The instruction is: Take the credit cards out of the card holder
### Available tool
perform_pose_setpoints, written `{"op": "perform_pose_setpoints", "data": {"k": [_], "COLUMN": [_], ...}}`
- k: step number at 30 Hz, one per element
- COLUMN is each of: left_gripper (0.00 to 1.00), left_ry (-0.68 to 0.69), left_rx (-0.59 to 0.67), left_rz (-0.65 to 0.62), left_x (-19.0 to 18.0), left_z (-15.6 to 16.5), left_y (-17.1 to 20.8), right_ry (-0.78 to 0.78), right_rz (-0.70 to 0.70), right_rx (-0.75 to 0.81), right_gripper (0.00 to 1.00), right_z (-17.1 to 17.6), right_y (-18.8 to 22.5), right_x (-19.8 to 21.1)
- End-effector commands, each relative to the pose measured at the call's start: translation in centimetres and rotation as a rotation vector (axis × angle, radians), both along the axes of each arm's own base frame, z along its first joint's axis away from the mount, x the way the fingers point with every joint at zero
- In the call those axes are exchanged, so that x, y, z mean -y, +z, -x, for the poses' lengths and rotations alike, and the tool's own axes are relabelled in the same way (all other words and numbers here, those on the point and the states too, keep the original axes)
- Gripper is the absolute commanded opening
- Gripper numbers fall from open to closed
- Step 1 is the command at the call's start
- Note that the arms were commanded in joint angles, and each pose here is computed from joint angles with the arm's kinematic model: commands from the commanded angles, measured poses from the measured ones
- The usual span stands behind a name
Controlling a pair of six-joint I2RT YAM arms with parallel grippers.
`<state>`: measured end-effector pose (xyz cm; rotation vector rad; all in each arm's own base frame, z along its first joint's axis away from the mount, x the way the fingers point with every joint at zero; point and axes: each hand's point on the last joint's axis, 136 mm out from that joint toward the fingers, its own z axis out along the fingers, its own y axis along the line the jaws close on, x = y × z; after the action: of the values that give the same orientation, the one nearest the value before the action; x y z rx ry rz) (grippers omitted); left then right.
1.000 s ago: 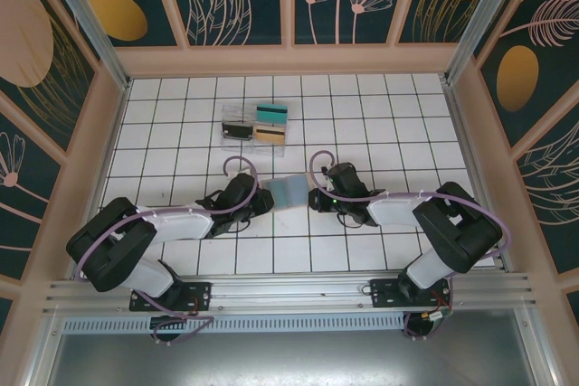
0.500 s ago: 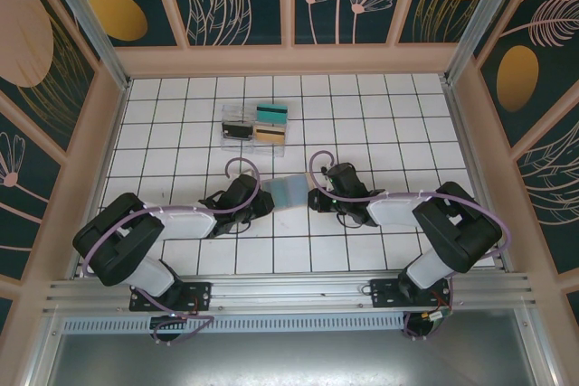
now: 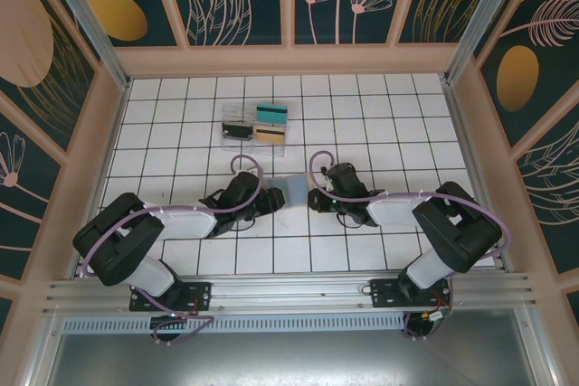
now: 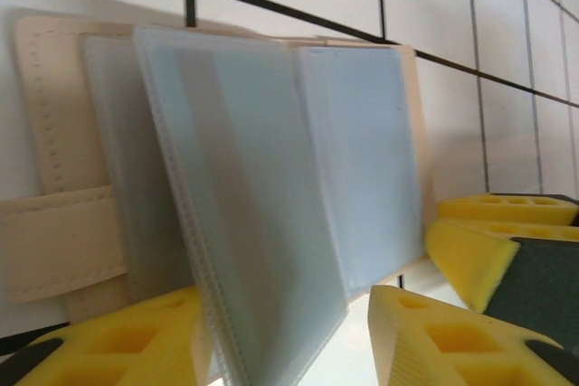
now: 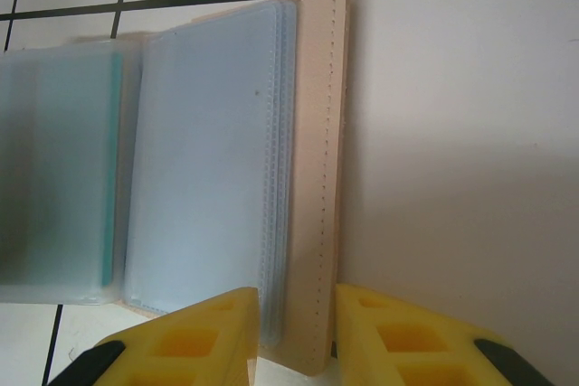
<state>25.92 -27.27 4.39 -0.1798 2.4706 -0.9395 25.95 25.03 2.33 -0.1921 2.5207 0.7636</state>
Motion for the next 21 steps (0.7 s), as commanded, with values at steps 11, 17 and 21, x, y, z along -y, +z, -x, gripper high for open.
{"op": "perform_pose_setpoints", "data": {"k": [11,17,21], "left_gripper": [0.53,0.52,0.52], "left_ry": [-0.006,0.15,0.17], "left_rx": [0.04,0.008,0.015], "left_rz": [-0.014,-0.207,-0.206], "left_x": [1.3,-3.1,-3.5], "left_z": [-1.0,-1.4,-1.4], "left_y": [1.3,-0.4,-0.3], "right_ry": [0.024,0.028,0.028], "right_rz": [-0.018,-0.021,-0.022], "right_rx": [-0.017,-0.017,-0.019], "right_gripper": [0.29,0.29,0.29], "right_z": [0.4,0.4,0.4], "right_y": [-0.2,-0.2,-0.3], "right_x": [-0.9,-1.0,-1.0]}}
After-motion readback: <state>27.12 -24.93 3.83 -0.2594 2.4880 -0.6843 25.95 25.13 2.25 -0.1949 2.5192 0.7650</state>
